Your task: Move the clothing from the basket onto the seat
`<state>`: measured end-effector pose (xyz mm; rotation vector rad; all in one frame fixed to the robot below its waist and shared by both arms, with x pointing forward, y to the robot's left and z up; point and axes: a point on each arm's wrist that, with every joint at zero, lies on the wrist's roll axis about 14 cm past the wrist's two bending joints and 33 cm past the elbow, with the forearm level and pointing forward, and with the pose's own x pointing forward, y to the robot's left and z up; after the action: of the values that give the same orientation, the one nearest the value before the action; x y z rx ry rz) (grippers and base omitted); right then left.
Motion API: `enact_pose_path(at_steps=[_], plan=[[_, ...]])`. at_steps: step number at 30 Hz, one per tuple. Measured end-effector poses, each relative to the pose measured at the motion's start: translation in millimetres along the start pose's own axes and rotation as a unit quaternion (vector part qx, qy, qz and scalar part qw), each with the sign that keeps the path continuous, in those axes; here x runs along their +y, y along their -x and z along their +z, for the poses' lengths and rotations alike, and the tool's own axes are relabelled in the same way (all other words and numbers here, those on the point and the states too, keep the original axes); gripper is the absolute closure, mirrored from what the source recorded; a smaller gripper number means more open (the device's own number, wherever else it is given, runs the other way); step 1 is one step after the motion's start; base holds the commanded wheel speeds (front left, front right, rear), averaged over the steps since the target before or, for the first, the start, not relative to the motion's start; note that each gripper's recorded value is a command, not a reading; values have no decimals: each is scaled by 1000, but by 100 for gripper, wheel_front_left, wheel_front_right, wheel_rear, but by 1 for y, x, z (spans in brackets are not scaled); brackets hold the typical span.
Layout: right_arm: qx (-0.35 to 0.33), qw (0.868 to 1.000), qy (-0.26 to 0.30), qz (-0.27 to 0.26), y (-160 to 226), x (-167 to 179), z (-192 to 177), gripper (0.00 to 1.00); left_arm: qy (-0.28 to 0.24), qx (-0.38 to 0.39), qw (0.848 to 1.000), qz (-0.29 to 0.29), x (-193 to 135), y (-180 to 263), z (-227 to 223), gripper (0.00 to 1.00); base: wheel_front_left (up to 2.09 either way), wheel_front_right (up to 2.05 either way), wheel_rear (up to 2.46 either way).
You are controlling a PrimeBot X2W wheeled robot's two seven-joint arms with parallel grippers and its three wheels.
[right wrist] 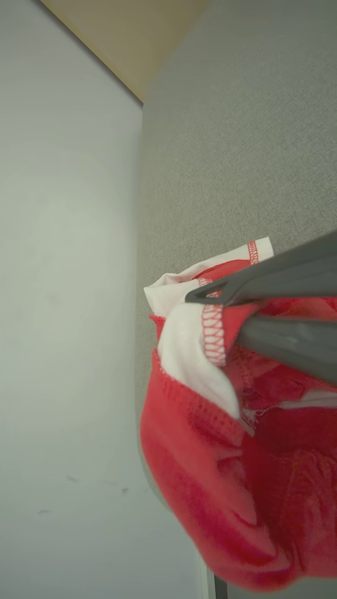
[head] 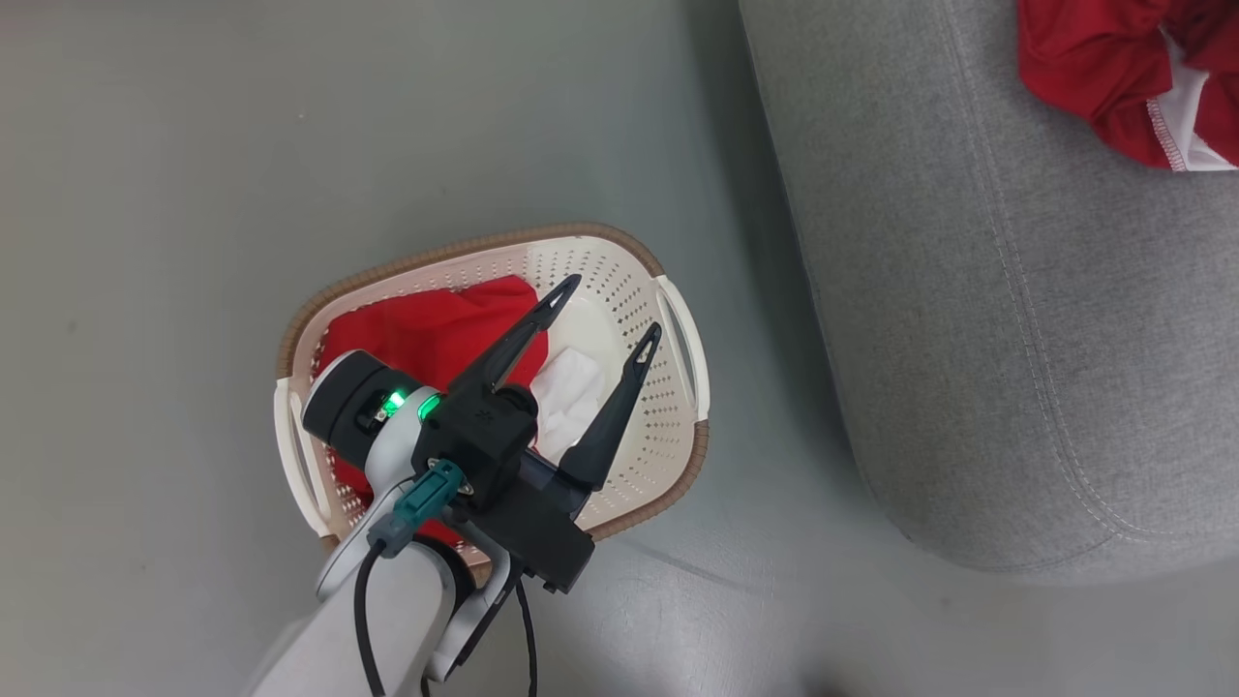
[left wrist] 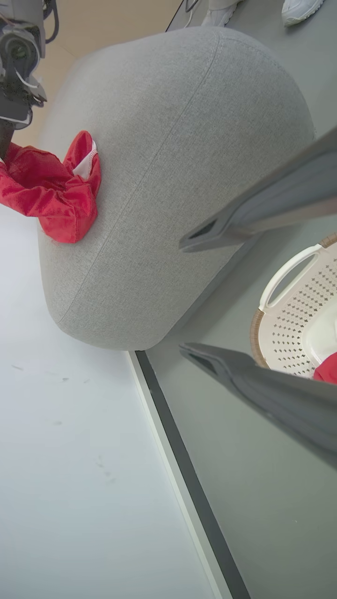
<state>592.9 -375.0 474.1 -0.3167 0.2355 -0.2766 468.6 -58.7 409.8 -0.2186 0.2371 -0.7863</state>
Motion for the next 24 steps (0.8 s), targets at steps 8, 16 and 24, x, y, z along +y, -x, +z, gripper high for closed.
enact_pose_path(at_steps=[8, 16, 24], plan=[[46, 999, 10, -7, 17, -4, -40, 50, -1, 7, 1000, -7, -4, -4, -6, 0, 0, 0, 0], [38, 999, 15, 12, 31, 3, -38, 0, -7, 0, 1000, -9, -8, -6, -1, 0, 0, 0, 0], [66, 997, 3, 34, 68, 11, -63, 0, -3, -17, 1000, -7, -18, -4, 11, 0, 0, 0, 0]])
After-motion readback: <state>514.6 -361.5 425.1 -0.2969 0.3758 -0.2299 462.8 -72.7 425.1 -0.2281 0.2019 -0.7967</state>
